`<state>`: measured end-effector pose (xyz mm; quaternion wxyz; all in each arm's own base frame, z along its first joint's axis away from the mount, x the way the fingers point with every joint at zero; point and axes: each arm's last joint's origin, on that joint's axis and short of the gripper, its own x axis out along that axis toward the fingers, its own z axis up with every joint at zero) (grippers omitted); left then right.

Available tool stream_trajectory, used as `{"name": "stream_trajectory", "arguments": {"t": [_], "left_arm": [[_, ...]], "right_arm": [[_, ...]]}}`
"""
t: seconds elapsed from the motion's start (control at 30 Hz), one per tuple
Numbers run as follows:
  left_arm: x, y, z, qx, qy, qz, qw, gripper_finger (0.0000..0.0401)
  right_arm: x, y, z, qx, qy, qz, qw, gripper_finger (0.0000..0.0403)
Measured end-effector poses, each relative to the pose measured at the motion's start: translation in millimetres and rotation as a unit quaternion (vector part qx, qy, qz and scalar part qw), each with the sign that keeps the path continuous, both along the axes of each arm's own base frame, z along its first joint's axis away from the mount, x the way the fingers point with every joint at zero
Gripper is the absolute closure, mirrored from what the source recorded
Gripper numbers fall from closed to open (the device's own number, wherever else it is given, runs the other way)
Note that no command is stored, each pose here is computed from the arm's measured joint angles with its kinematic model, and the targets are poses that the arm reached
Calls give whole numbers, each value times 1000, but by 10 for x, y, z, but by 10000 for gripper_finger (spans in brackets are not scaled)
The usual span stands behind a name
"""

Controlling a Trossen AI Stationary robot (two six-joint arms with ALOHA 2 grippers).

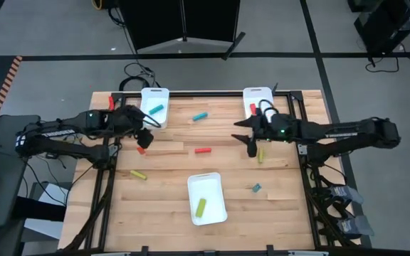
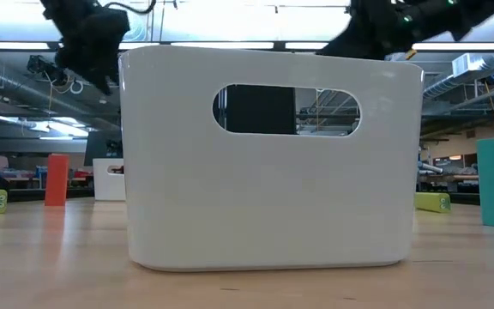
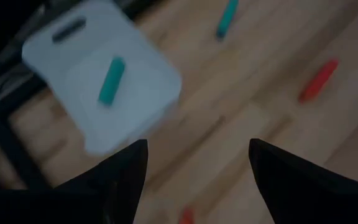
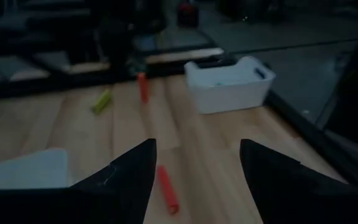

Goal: Sort blocks
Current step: Put the left orange block into the top right white bin

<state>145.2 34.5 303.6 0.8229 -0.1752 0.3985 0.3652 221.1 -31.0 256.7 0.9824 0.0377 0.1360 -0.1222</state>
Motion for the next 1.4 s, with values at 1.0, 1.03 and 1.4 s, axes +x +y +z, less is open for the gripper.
{"name": "stream_trajectory", "arguments": {"t": [1.0, 1.03, 1.4], "left_arm": [[173, -227, -864, -79, 246, -97, 961, 115], [166, -226, -878, -77, 249, -96, 961, 115], [92, -226, -1163, -76, 260, -95, 958, 115]], "right_arm": [[-175, -60, -109, 2, -44, -30, 999, 160], [-175, -59, -109, 2, -44, -29, 999, 161], [-173, -52, -108, 5, -45, -28, 999, 163]]}}
